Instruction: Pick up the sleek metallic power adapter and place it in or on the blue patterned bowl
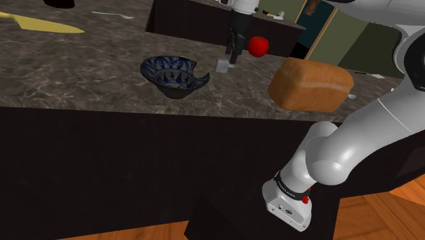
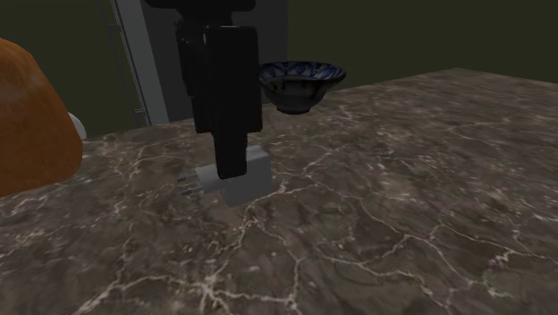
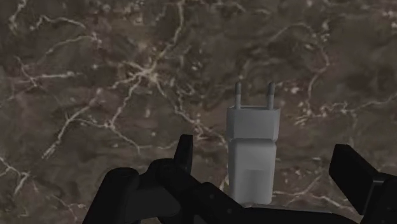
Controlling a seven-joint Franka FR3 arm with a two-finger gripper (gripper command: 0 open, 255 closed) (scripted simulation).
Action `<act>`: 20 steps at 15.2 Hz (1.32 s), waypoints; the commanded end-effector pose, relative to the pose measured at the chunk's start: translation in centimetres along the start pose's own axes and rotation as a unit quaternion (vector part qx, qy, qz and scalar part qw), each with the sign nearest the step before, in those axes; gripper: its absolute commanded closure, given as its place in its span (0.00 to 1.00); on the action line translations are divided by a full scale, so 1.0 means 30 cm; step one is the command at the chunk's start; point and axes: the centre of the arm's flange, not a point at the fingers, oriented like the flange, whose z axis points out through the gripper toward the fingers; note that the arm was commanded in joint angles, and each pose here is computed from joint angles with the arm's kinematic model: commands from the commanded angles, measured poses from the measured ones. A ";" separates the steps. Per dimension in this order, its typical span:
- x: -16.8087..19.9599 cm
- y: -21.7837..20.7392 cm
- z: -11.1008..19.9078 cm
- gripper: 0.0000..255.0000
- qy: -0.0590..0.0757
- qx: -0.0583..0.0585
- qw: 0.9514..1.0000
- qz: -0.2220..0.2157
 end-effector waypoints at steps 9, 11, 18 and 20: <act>0.014 0.008 0.120 0.00 0.000 0.000 1.000 -0.011; 0.014 0.008 0.120 0.00 0.000 0.000 1.000 -0.011; 0.014 0.008 0.120 1.00 0.000 0.000 1.000 -0.011; 0.014 0.009 0.120 1.00 0.000 0.000 1.000 -0.011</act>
